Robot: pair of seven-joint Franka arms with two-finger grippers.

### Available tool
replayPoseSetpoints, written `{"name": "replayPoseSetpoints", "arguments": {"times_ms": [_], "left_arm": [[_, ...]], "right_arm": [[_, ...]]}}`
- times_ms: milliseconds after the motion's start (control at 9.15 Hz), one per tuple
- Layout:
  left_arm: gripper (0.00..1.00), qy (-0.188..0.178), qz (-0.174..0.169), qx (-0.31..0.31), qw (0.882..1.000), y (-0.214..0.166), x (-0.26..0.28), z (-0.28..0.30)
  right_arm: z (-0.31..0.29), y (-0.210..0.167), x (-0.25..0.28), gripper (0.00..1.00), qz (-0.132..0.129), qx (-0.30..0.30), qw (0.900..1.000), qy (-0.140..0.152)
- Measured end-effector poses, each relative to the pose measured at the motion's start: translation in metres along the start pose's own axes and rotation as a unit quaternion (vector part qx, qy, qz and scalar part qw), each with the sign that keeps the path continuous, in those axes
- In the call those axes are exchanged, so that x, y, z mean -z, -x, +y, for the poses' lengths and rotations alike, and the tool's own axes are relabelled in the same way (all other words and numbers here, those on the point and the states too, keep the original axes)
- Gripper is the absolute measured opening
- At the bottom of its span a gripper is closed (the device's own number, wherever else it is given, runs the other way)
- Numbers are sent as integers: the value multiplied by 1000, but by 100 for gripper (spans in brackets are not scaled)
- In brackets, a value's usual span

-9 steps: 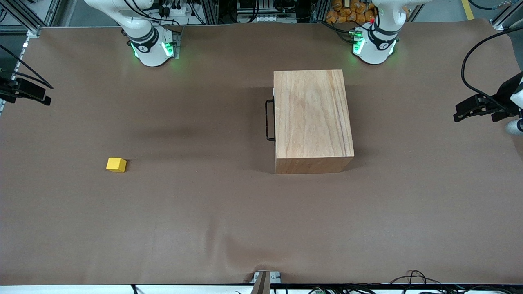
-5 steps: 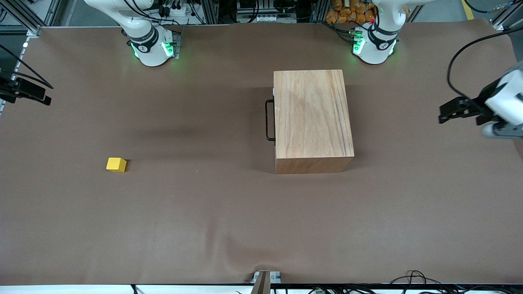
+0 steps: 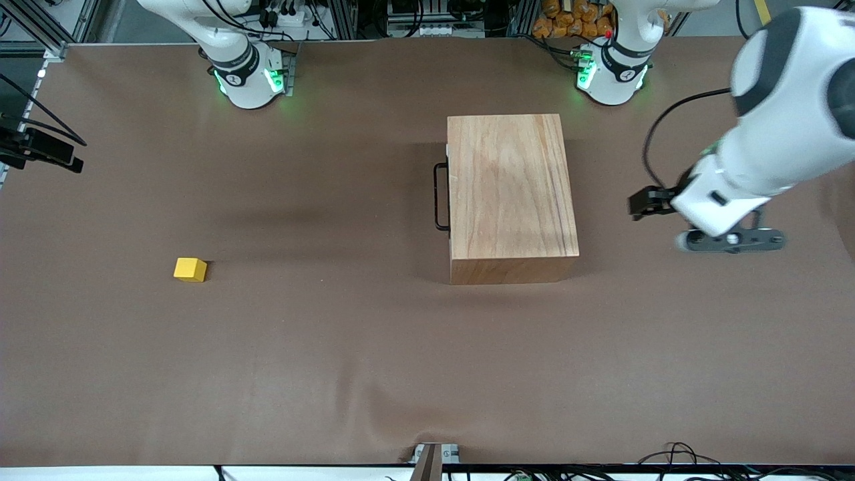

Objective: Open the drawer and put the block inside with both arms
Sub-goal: 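Move the left gripper over the box toward its black handle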

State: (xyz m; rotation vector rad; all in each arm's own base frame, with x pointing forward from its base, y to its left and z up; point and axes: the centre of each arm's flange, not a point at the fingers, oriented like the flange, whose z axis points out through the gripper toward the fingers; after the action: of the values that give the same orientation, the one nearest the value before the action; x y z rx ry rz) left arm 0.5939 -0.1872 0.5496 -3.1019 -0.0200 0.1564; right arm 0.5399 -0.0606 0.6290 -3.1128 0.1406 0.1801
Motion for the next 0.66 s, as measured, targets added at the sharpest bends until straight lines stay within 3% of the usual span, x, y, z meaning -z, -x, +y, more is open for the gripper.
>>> {"name": "replayPoseSetpoints", "arguments": {"times_ms": [655], "left_arm": [[100, -23, 12, 50, 998, 71, -32, 195]], "right_arm": [[1, -2, -2, 100, -1, -1, 1000, 0]]}}
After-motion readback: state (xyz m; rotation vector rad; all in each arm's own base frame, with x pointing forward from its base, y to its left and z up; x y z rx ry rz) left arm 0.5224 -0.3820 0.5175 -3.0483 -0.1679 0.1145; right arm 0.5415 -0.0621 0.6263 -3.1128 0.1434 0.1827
